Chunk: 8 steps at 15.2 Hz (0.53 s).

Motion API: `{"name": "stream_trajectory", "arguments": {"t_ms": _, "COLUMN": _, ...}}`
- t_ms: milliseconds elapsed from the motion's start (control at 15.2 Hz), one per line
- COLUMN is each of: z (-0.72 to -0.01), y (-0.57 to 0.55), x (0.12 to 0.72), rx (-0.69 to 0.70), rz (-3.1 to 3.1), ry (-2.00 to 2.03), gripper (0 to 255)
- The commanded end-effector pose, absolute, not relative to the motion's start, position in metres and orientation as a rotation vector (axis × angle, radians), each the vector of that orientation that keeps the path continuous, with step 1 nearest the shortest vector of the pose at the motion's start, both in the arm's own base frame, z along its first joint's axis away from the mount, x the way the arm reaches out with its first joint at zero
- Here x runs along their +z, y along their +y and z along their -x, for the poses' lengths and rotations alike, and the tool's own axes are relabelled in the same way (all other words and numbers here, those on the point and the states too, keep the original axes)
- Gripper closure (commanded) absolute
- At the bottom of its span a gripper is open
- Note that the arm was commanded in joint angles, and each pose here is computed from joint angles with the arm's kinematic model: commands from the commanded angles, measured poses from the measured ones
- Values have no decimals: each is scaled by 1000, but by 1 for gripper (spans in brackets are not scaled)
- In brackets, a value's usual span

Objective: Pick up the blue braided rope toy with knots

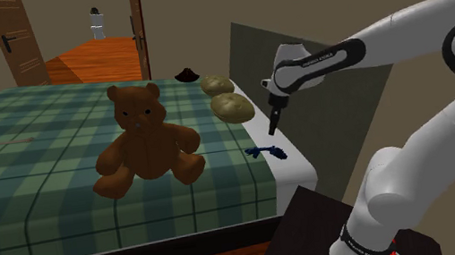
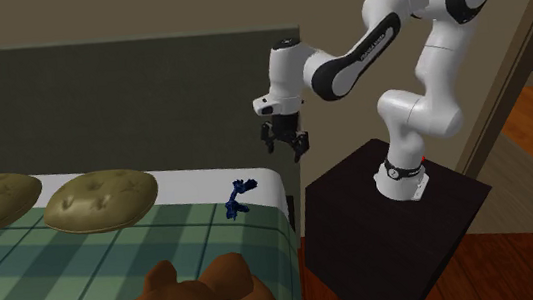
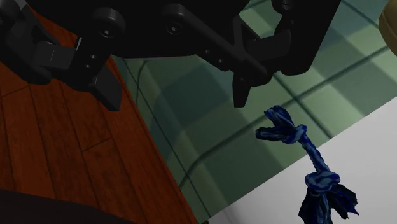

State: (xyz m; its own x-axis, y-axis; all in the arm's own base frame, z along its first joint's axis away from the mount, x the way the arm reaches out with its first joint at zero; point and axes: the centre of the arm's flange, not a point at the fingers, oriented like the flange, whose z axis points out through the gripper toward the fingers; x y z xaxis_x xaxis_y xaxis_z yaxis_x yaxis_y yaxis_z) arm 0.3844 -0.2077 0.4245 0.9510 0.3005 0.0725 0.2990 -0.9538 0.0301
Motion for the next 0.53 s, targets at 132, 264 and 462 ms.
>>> {"name": "stream_trajectory", "arguments": {"t_ms": 132, "z": -403, "y": -239, "x": 389, "rx": 90, "rz": -3065, "ry": 531, "gripper": 0}}
{"name": "stream_trajectory", "arguments": {"t_ms": 264, "z": -411, "y": -256, "x": 371, "rx": 75, "rz": -3056, "ry": 557, "gripper": 0}}
{"name": "stream_trajectory", "arguments": {"t_ms": 462, "z": -423, "y": -282, "x": 344, "rx": 53, "rz": -3042, "ry": 596, "gripper": 0}}
